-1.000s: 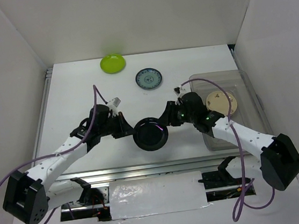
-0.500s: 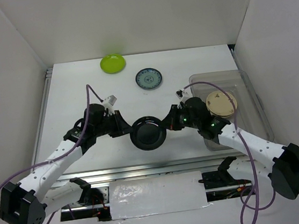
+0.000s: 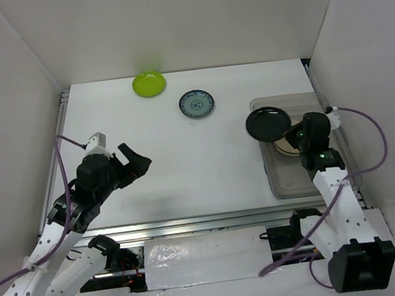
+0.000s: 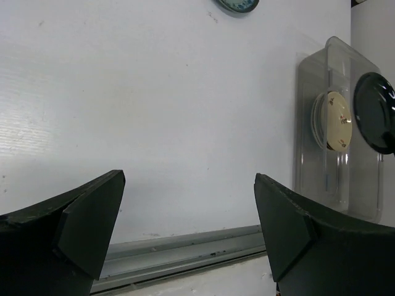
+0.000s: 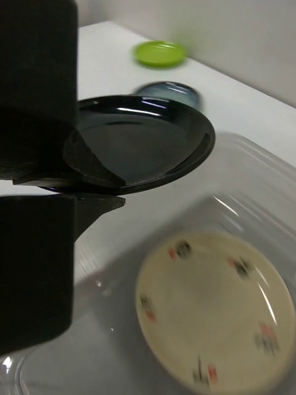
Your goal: Place the plates into the plastic bin on the countertop
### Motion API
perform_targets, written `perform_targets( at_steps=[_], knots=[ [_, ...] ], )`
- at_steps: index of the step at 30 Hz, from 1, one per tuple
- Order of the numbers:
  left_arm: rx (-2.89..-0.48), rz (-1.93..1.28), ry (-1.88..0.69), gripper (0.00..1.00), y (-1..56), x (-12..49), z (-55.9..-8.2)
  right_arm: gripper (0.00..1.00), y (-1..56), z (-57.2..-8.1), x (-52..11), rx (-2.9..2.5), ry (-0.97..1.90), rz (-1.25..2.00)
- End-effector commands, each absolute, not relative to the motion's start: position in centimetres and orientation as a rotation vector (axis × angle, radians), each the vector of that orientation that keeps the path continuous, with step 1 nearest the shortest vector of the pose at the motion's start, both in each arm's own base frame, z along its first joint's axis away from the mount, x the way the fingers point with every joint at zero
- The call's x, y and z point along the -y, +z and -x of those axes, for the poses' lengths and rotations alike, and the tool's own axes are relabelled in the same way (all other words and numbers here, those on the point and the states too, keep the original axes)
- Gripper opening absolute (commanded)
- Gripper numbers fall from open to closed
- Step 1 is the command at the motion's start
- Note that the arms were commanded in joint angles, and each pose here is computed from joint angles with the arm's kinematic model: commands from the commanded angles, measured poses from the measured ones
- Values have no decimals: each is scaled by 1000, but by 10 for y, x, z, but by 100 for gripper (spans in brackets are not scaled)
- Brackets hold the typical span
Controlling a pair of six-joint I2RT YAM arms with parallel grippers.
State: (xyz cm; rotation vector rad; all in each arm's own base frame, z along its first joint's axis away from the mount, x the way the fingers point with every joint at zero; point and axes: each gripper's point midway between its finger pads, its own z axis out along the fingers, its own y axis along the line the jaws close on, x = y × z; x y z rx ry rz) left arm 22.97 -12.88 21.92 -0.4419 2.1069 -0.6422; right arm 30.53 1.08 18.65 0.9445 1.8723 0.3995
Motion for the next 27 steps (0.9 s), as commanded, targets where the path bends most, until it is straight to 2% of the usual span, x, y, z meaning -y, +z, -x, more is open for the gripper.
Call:
perform_targets(
  at_steps=[1, 8, 11, 12, 13, 14, 16, 22, 27],
  knots=[
    [-2159, 447, -548, 99, 203, 116, -224, 0, 181, -302, 61, -1707, 244, -1218],
    [-2274, 290, -514, 99, 189, 123, -216, 0, 144, -318, 112, -1609, 196, -1420],
    [-2289, 250, -511, 99, 185, 124, -215, 6, 140, -326, 122, -1638, 149, -1424],
    [-2290, 237, -511, 99, 184, 125, -214, 23, 139, -326, 124, -1644, 133, -1428],
    [-2298, 233, -512, 99, 181, 125, -213, 45, 138, -326, 126, -1657, 119, -1443],
    [-2295, 230, -516, 99, 180, 126, -214, 83, 138, -324, 127, -1654, 110, -1457],
    [-2310, 225, -521, 99, 173, 128, -213, 100, 141, -318, 127, -1653, 95, -1471],
    [-2327, 275, -520, 99, 164, 129, -215, 100, 155, -289, 103, -1662, 104, -1462],
    [-2319, 348, -550, 99, 162, 136, -225, 100, 143, -269, 80, -1720, 196, -1476]
  ],
)
